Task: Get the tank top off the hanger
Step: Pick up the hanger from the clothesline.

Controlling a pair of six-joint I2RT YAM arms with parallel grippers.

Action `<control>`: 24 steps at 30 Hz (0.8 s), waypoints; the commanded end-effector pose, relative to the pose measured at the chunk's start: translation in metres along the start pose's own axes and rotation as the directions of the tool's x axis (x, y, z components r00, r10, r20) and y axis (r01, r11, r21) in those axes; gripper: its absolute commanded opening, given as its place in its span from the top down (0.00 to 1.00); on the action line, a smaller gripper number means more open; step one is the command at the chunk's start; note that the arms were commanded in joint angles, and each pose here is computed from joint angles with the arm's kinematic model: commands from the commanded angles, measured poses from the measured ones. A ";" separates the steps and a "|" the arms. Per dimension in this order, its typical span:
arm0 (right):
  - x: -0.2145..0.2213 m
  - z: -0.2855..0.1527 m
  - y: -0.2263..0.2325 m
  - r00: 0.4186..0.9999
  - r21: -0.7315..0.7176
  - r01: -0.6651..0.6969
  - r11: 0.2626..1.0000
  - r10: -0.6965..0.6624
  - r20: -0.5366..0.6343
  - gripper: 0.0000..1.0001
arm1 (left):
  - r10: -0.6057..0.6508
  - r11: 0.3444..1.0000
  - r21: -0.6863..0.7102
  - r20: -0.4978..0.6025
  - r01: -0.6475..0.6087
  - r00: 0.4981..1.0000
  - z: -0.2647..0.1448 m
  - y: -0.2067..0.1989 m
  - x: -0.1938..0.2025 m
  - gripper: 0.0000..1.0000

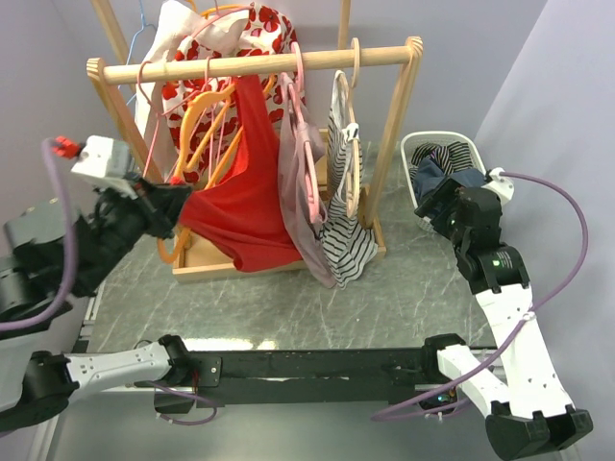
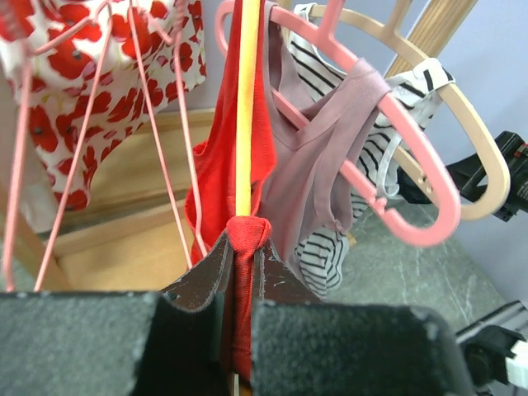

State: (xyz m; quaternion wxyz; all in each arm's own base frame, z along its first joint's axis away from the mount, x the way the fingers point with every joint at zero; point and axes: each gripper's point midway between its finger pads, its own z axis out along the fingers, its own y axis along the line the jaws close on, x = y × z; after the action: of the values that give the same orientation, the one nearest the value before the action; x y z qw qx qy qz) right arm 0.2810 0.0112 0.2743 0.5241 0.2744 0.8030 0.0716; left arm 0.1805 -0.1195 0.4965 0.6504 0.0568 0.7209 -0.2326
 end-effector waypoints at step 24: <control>-0.029 -0.028 -0.002 0.995 -0.015 -0.003 1.000 0.005 0.101 0.00 | -0.030 0.869 0.493 -0.016 0.034 0.999 -0.110 -0.047 -0.045 0.99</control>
State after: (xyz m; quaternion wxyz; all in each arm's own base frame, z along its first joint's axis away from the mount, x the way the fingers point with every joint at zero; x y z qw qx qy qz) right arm 0.2678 0.0056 0.2946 0.5478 0.2763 0.7863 0.0724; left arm 0.0904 -0.1042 0.5268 0.5945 0.1848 0.6926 -0.3643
